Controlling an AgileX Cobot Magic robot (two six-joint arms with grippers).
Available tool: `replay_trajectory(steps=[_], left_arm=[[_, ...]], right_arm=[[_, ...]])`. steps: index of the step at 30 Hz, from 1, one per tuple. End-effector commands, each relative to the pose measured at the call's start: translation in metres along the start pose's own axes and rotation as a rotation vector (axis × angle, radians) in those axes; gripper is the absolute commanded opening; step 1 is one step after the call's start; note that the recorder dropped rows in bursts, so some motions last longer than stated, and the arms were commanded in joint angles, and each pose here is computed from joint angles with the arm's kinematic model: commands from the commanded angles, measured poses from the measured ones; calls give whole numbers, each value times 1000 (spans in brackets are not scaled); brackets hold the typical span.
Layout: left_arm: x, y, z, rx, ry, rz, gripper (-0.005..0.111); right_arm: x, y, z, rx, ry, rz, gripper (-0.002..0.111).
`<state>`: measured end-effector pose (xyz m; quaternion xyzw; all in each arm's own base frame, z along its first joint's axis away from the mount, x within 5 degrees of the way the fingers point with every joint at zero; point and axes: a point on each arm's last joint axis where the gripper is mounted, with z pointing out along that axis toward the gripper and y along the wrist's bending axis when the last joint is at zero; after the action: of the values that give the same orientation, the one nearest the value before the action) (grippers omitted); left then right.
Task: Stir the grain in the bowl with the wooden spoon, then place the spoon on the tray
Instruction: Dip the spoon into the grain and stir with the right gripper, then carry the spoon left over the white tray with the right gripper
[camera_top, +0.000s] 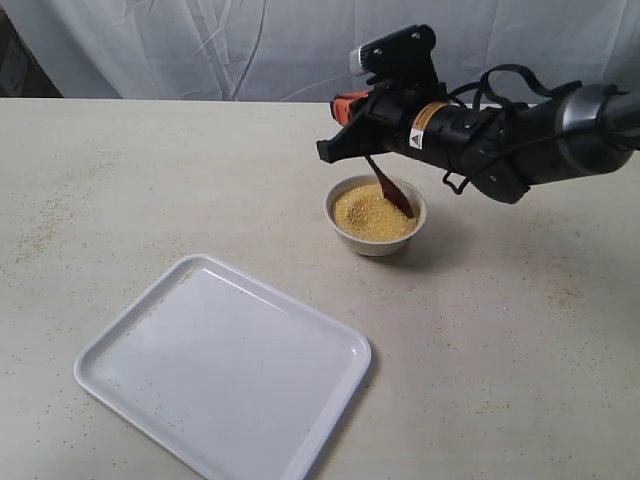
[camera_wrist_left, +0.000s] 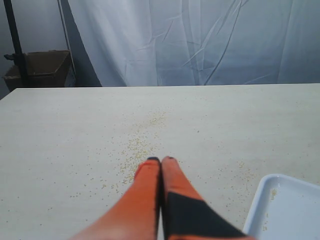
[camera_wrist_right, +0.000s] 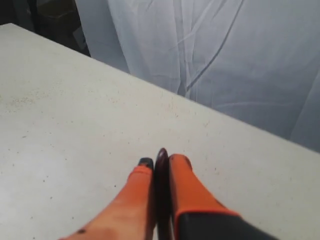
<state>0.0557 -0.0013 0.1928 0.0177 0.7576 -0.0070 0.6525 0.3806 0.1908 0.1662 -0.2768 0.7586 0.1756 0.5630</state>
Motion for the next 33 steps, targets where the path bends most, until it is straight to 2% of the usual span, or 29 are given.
replay_trajectory(steps=[1, 10, 18, 20, 22, 25, 27, 29, 33], left_arm=[[1, 0, 0, 0, -6, -6, 0], [1, 0, 0, 0, -6, -6, 0], [1, 0, 0, 0, -6, -6, 0], [1, 0, 0, 0, -6, -6, 0], [1, 0, 0, 0, -6, -6, 0], [1, 0, 0, 0, -6, -6, 0], [1, 0, 0, 0, -6, -6, 0], [1, 0, 0, 0, -6, -6, 0], [1, 0, 0, 0, -6, -6, 0]], right_arm=[[9, 4, 7, -16, 4, 104, 0], [-39, 5, -16, -7, -106, 75, 0], [-35, 4, -15, 6, -75, -10, 0], [-48, 3, -24, 16, -93, 13, 0], [-68, 5, -36, 9, -140, 108, 0], [-93, 13, -54, -37, -188, 243, 0], [-103, 24, -63, -99, -180, 244, -1], [-106, 38, -67, -182, -114, 261, -1], [-97, 70, -62, -404, 160, 334, -1]])
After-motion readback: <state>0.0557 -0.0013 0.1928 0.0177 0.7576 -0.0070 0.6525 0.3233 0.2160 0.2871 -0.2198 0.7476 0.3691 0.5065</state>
